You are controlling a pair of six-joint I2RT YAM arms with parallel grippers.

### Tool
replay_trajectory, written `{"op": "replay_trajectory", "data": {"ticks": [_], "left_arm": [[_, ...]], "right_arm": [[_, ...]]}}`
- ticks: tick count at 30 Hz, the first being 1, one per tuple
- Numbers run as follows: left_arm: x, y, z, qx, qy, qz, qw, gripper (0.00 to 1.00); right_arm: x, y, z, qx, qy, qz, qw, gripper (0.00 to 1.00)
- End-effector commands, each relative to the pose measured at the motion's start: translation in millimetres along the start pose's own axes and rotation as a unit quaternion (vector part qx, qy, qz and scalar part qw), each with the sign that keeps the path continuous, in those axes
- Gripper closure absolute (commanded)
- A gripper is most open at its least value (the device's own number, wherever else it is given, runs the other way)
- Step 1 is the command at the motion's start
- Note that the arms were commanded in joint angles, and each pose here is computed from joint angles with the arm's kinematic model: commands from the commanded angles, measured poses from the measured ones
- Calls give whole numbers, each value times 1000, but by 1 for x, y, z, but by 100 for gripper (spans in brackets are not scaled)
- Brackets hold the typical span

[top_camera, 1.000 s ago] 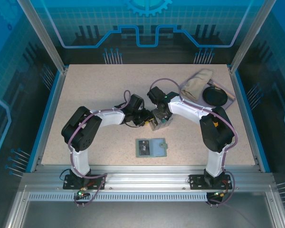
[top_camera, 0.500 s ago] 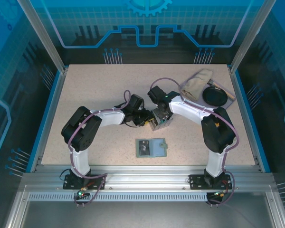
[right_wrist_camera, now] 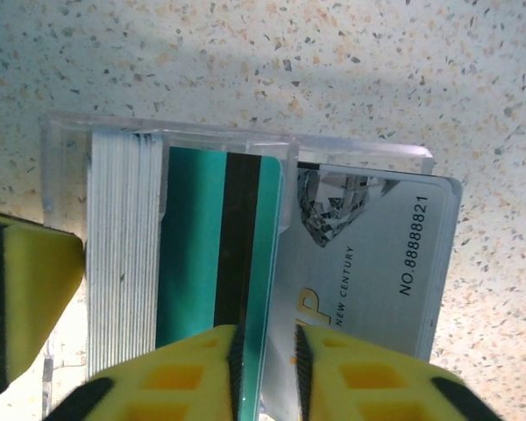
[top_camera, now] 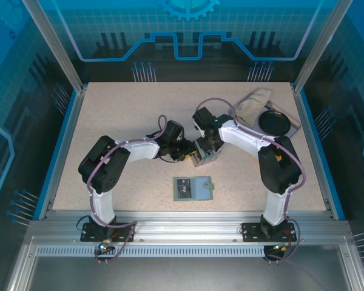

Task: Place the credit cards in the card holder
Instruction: Pick up several credit cards from the storage box.

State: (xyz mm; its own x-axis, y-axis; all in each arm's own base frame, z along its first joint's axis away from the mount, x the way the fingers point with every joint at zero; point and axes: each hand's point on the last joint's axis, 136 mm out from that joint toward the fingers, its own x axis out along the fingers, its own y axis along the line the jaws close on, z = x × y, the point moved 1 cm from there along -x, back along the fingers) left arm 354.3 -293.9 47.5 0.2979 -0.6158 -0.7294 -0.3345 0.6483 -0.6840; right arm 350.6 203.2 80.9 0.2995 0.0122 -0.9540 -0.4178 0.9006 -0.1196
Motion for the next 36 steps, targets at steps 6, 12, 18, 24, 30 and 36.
{"op": "replay_trajectory", "data": {"ticks": [6, 12, 18, 24, 30, 36], "left_arm": [[4, 33, -9, -24, 19, 47, 998, 71], [4, 33, -10, -23, 19, 47, 998, 71], [4, 32, -9, -23, 19, 46, 999, 71], [0, 26, -9, -14, 16, 34, 999, 70], [-14, 9, -6, 8, 2, 8, 1000, 64], [-38, -14, -5, 26, -23, -33, 999, 55]], "right_arm": [[10, 9, -3, 10, 25, 34, 999, 71], [-10, 7, 4, 15, -6, 36, 999, 83], [-24, 6, 8, 14, -18, 40, 999, 90], [-33, 12, 9, 34, -25, 78, 996, 96], [-61, 3, 16, 82, -65, 122, 987, 99], [-82, -7, 16, 141, -92, 193, 967, 100]]}}
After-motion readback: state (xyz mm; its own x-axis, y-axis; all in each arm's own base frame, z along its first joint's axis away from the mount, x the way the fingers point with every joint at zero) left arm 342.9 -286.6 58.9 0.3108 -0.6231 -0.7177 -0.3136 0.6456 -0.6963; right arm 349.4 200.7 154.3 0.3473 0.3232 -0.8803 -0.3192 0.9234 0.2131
